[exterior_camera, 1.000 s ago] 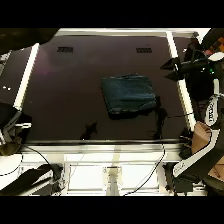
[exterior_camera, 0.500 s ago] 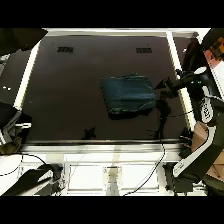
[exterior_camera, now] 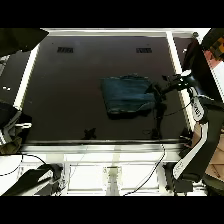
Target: Fold the clothes and pants, and hang the long-sleeved shirts on hangers.
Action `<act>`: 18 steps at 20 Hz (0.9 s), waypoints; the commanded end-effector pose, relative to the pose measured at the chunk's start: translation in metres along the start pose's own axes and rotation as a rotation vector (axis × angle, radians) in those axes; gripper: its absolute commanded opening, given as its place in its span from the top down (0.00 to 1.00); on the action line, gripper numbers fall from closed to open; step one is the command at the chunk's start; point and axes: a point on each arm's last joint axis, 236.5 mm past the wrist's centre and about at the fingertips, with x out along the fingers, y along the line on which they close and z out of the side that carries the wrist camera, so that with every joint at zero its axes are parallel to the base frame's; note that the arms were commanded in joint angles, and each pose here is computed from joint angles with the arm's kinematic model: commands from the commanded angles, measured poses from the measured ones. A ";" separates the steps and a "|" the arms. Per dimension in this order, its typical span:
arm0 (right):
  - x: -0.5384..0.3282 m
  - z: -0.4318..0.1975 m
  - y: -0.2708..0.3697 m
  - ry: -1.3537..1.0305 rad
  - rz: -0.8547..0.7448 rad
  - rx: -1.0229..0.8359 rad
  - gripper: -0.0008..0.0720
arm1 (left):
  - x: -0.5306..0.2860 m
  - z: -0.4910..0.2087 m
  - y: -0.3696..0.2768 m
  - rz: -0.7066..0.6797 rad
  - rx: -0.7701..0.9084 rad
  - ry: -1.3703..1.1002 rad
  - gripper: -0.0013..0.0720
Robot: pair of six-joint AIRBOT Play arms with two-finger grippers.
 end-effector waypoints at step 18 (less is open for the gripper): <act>-0.282 -0.064 -0.095 -0.550 -0.180 0.161 0.98 | 0.000 0.000 0.000 0.000 0.000 0.001 0.95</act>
